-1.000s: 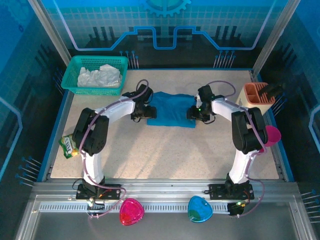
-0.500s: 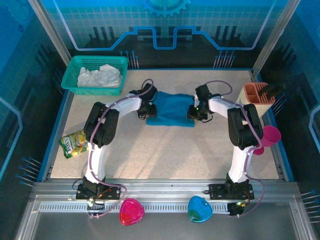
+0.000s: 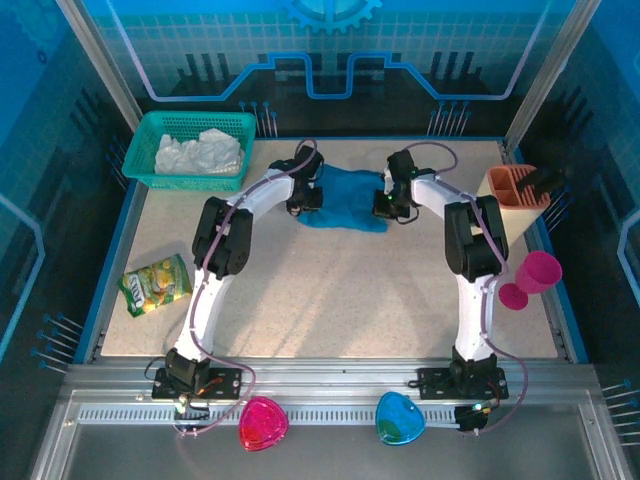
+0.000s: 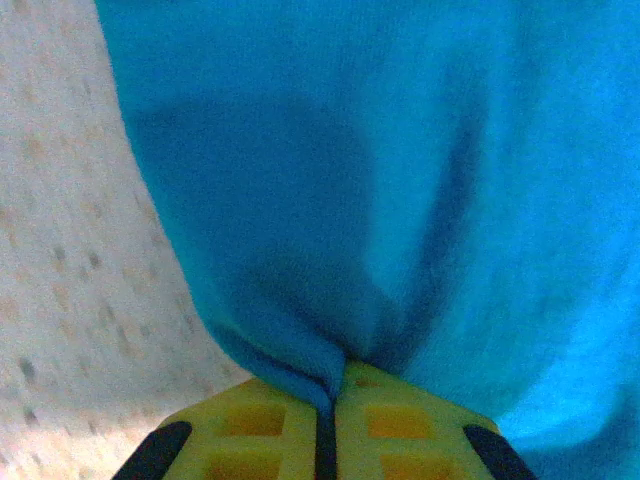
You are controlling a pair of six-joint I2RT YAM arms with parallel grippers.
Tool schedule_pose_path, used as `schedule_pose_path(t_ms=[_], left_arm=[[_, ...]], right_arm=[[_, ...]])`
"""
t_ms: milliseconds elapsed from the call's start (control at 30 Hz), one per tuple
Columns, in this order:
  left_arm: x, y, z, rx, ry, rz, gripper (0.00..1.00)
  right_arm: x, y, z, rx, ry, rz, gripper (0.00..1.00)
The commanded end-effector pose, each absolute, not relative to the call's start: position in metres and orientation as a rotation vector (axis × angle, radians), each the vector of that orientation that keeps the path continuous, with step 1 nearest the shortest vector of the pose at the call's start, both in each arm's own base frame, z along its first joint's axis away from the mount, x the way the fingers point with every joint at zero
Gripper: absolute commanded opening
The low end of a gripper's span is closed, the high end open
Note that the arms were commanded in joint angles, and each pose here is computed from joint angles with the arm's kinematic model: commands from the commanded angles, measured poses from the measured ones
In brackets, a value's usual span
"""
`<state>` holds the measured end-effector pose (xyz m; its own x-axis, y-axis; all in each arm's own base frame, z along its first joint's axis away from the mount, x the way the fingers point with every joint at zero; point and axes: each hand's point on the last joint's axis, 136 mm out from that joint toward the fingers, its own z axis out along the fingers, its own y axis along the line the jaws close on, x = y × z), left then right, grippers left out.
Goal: Fold and stack the t-shirts
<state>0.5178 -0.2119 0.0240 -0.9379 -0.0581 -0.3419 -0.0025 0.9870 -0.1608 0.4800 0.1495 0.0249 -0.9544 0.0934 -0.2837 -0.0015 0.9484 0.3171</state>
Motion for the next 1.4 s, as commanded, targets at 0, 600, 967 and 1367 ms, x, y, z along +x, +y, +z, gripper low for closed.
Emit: schedule_pose_path(t_ms=[0, 600, 967, 1367], left_arm=[[0.526, -0.193, 0.007, 0.009, 2.848, -0.148, 0.09], [0.611, -0.176, 0.021, 0.177, 2.622, -0.096, 0.1], [0.637, -0.174, 0.078, 0.157, 2.456, -0.074, 0.81], [0.611, -0.153, 0.249, 0.099, 2.193, -0.045, 0.99]], right_arm=[[0.498, 0.139, 0.013, 0.067, 2.829, 0.436, 0.0], [0.584, 0.13, -0.011, 0.194, 2.757, 0.46, 0.0], [0.594, 0.128, 0.026, 0.184, 2.697, 0.444, 0.38], [0.564, 0.1, 0.149, 0.065, 2.518, 0.351, 1.0]])
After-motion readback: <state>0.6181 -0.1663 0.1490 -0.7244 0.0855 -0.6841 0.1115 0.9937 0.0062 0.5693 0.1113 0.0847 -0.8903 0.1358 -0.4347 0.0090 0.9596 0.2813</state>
